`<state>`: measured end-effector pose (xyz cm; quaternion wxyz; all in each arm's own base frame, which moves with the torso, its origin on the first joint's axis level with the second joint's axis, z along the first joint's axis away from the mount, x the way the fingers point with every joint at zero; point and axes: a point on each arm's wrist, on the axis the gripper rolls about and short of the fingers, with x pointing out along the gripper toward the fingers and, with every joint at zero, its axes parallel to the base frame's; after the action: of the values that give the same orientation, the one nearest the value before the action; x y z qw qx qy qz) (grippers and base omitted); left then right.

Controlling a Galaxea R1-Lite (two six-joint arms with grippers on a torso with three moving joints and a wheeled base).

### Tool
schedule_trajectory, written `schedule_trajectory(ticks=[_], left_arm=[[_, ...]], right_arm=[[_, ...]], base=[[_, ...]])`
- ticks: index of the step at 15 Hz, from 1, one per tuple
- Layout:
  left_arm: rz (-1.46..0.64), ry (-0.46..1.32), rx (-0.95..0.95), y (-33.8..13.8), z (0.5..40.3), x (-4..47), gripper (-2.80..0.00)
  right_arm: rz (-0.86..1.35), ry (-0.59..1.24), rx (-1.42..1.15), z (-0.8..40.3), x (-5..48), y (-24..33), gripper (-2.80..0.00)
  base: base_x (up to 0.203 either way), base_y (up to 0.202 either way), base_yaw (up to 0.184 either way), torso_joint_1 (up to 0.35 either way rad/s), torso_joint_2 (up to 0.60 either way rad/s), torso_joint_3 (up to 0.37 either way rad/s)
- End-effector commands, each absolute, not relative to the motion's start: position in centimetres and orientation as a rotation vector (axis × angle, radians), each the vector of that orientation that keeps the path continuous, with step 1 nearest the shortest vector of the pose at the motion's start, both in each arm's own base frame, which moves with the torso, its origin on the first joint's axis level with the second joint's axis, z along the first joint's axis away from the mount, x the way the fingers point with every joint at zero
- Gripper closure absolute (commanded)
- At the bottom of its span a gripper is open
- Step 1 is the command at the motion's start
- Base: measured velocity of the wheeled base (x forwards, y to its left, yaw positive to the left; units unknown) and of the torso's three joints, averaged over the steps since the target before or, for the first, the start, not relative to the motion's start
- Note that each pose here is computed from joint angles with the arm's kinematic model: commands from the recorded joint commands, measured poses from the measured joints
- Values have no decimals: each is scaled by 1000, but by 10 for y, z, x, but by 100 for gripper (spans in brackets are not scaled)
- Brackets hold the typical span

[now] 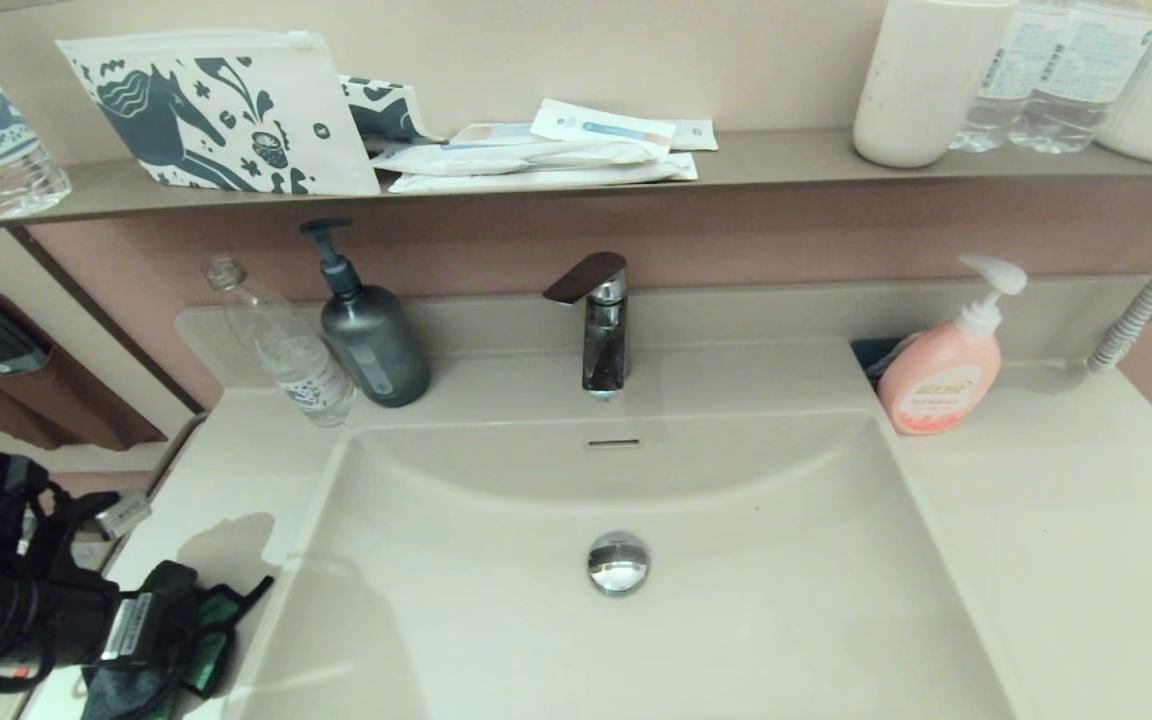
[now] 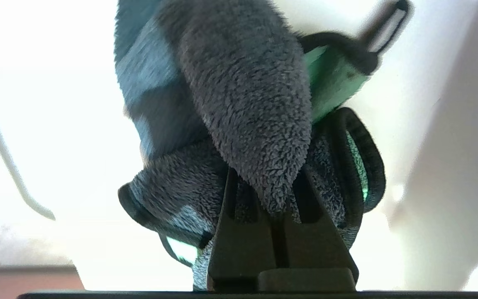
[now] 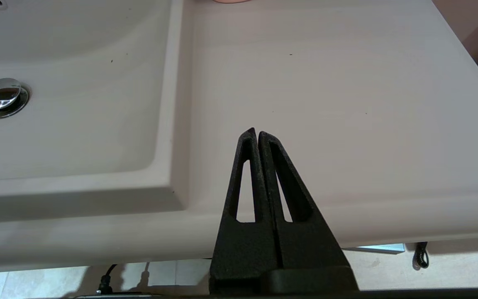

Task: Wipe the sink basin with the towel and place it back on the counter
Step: Wipe the sink

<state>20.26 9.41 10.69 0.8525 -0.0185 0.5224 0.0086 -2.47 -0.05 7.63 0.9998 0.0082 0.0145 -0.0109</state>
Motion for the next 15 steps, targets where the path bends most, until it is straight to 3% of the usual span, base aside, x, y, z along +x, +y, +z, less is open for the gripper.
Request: schedule_trajectory(ticks=[1, 15], left_arm=[[42, 1068, -32, 96, 113, 191, 0], [-15, 958, 79, 120, 127, 289, 0]], right_arm=[[-23, 30, 17, 76, -25, -1, 0], [-22, 31, 17, 76, -25, 0, 0]], base=[[0, 0, 0, 0, 0, 0], [0, 0, 0, 0, 0, 0]])
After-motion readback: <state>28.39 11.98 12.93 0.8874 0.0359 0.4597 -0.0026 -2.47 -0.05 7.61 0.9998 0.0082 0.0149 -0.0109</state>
